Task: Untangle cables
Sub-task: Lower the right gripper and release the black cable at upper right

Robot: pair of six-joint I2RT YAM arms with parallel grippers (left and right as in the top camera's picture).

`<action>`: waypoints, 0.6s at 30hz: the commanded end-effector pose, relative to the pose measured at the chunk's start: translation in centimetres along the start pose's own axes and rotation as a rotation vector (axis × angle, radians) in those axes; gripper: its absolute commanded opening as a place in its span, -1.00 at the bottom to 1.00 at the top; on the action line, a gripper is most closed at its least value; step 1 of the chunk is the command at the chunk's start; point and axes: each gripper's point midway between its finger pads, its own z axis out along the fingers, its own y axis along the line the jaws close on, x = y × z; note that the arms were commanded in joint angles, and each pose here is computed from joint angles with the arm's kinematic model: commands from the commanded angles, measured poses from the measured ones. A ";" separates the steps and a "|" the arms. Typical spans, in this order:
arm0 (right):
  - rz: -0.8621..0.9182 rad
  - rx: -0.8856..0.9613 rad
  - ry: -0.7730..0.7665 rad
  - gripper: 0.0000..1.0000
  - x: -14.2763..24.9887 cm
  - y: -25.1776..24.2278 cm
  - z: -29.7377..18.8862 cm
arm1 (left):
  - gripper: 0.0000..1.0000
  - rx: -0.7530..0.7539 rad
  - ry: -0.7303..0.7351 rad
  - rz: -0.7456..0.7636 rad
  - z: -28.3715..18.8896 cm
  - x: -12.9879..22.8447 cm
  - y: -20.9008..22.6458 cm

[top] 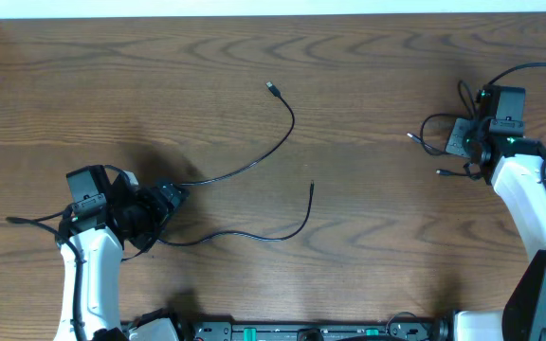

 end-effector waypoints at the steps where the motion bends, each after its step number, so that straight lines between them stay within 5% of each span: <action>1: -0.019 -0.036 -0.001 -0.98 0.0 0.6 -0.2 | 0.96 0.017 -0.008 0.024 -0.4 -0.4 -0.6; 18: -0.043 0.036 0.060 -0.98 1.6 -0.5 2.5 | 0.96 0.017 -0.008 0.024 -0.4 -0.4 -0.6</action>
